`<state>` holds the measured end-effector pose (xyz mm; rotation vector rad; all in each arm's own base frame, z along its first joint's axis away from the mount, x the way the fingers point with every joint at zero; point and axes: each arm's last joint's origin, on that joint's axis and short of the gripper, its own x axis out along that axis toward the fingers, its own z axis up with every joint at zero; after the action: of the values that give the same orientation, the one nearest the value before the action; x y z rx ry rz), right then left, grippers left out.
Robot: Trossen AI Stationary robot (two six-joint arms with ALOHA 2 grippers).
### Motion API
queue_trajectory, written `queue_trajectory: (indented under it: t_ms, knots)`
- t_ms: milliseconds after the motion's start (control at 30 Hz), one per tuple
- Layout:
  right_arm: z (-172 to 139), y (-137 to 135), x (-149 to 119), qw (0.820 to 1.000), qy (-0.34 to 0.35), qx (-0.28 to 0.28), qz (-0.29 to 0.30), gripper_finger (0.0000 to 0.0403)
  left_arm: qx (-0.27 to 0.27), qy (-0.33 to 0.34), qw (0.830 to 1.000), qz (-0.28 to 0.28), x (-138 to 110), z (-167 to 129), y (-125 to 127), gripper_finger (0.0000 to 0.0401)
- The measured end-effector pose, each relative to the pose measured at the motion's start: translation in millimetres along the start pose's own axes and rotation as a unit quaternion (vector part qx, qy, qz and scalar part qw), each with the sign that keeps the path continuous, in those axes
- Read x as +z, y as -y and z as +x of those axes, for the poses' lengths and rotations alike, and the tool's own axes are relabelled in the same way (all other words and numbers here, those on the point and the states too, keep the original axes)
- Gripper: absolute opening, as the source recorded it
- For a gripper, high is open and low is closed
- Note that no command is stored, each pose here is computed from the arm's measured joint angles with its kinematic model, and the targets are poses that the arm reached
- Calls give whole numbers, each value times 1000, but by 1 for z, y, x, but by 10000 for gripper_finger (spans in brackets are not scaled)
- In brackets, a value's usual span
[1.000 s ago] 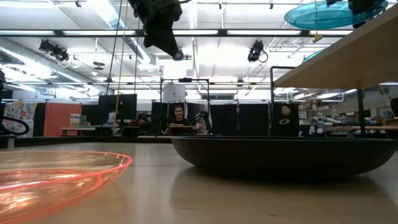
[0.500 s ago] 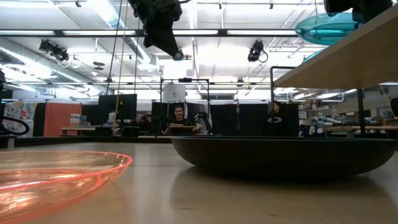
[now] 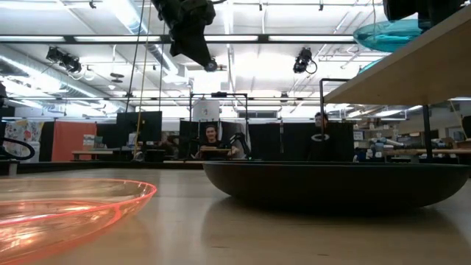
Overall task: Place and stack plates onto a shelf
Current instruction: Stack the blue plate on top of the blue plate on the shelf
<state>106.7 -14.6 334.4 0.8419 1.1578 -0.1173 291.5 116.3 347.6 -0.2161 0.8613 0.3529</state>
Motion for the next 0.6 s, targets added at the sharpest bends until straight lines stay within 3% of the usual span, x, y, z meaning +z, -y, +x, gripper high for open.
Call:
queue_trajectory:
  t_ms: [300, 600]
  knots:
    - [0, 0, 0, 1000, 0, 0, 0, 64, 0, 0, 1000, 0, 0, 0, 0, 117]
    - [0, 0, 0, 1000, 0, 0, 0, 122, 0, 0, 1000, 0, 0, 0, 0, 117]
